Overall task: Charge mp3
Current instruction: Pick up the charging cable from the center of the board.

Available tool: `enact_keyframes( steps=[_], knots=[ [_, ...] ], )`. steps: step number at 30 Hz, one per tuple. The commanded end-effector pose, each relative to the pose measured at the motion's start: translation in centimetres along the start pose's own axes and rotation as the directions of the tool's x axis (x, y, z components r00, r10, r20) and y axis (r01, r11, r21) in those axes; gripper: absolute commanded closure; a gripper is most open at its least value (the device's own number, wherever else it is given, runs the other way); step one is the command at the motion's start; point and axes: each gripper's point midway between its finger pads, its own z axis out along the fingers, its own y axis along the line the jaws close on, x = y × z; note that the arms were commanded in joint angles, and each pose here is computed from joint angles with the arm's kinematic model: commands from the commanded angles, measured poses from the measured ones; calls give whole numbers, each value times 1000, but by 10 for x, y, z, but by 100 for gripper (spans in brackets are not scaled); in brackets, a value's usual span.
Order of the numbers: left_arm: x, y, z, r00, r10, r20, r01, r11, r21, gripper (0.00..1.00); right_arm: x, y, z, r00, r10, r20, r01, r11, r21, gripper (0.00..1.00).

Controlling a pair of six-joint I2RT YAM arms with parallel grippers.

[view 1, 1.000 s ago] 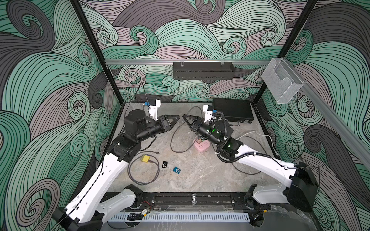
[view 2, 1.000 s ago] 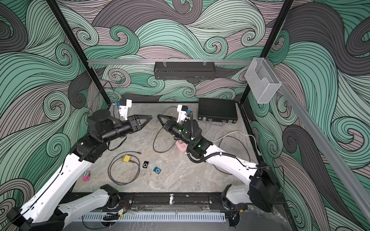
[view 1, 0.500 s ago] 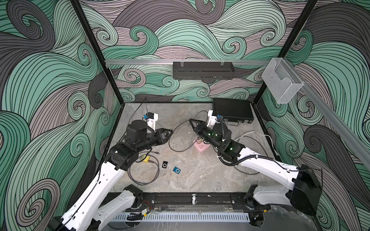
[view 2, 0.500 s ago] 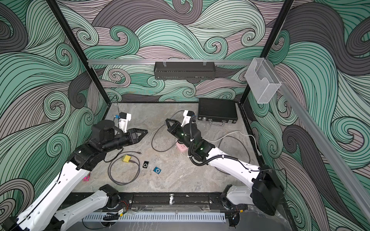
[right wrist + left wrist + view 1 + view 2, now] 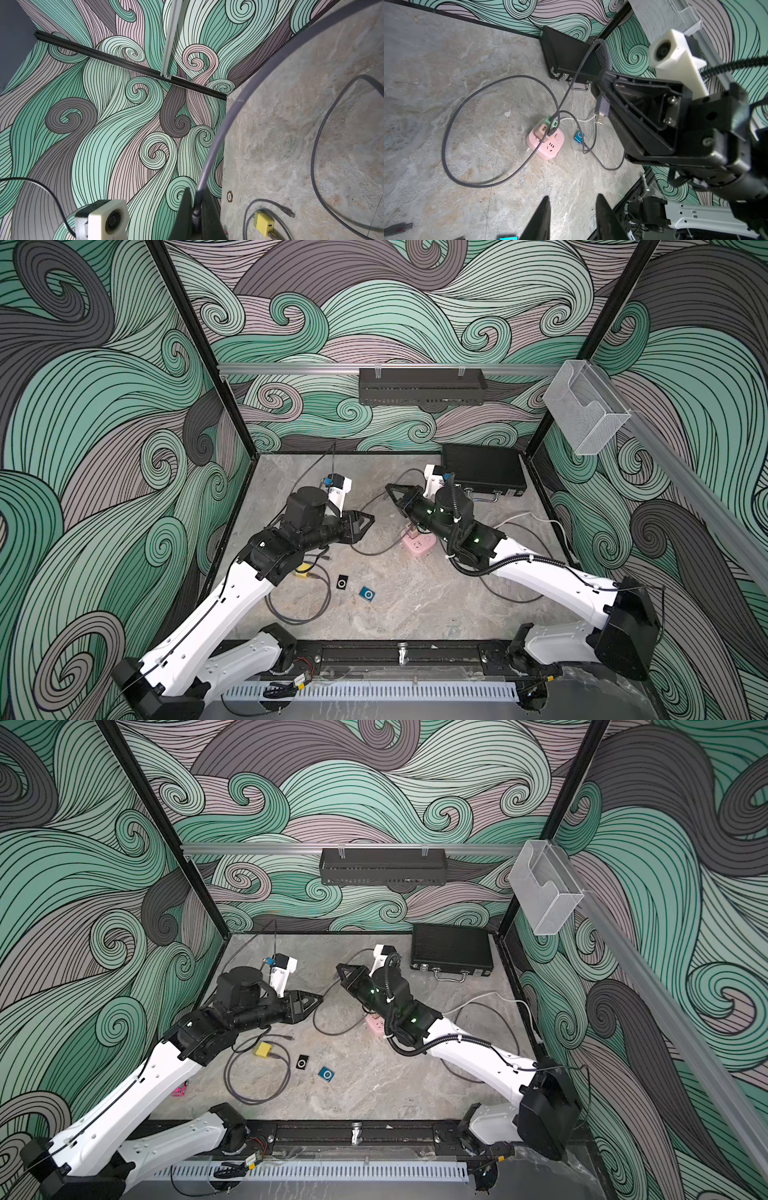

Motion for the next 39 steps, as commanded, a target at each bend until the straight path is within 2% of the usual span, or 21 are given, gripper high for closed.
enact_keyframes(
  steps=[1, 5, 18, 23, 34, 39],
  knots=[
    [-21, -10, -6, 995, 86, 58, -85, 996, -22, 64, 8, 2, 3, 999, 17, -43, -16, 1000, 17, 100],
    [-29, -13, 0, 992, 94, 80, -93, 996, -12, 64, 11, 5, 2, 998, 10, -55, -9, 1000, 16, 100],
    [-32, -17, 21, 992, 120, 30, -119, 993, -25, 64, 13, 9, 1, 998, -1, -67, 2, 1000, 10, 100],
    [-37, -19, 25, 992, 121, 45, -120, 992, -26, 65, 15, 10, 0, 997, -2, -80, 3, 1000, 4, 100],
    [-41, -14, 26, 986, 164, 38, -161, 985, -70, 82, 19, 18, -7, 993, -13, -117, 11, 1000, -14, 100],
    [-37, -17, 24, 975, 220, 22, -218, 975, -50, 85, 22, 22, -8, 989, 14, -150, -20, 999, -34, 100]
  ],
)
